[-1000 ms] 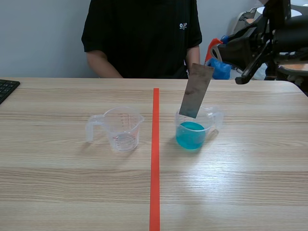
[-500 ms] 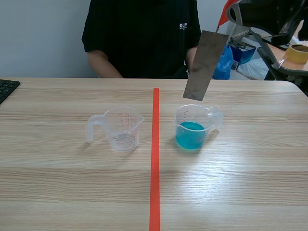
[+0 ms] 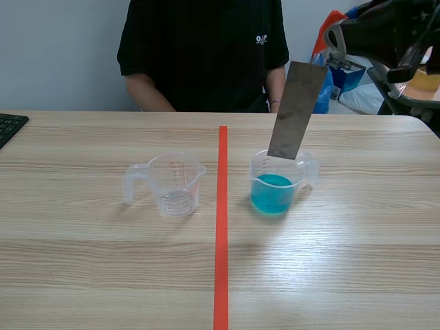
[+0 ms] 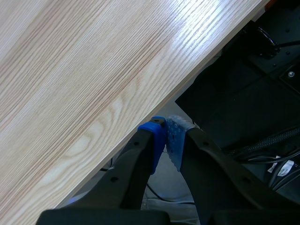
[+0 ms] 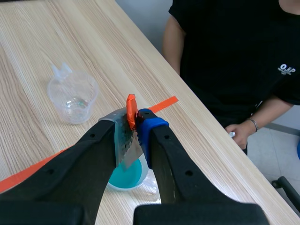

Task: Do the redox reaction experiment.
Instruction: 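Lower the plate into the blue solution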

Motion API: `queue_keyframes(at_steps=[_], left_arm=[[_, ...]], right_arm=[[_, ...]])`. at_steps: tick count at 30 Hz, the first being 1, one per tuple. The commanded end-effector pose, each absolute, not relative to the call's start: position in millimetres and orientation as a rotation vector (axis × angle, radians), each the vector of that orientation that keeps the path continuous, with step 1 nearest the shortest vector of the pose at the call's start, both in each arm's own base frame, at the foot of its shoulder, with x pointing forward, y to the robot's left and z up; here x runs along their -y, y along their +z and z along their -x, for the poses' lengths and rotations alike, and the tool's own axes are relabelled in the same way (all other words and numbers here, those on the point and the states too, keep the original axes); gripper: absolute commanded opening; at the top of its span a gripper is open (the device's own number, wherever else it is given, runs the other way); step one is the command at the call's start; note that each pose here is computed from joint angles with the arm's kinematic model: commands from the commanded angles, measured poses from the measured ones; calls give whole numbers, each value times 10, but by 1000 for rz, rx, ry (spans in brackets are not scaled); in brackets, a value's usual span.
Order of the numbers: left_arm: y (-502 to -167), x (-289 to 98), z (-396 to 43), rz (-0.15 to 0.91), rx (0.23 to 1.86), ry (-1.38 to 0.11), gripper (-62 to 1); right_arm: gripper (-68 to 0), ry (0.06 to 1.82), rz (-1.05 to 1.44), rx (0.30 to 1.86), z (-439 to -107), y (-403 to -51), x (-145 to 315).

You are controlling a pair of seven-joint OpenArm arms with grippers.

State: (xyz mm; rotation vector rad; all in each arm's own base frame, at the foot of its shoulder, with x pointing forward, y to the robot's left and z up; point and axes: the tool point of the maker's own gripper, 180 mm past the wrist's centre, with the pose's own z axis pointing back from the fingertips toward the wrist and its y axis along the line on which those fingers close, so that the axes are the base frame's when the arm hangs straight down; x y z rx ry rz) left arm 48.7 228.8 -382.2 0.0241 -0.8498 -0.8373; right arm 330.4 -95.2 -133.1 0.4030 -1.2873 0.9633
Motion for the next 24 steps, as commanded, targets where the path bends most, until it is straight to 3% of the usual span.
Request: queue_keyframes(at_steps=[1,24], left_arm=[[-3754,-2282,-574,-29,883,-848,-573],[-3754,-2282,-574,-29,883,-848,-573]], right_arm=[[-668,964,-412,1321,-3326,-1238,954],[-668,846,-408,1230,-3595,-2076,900]])
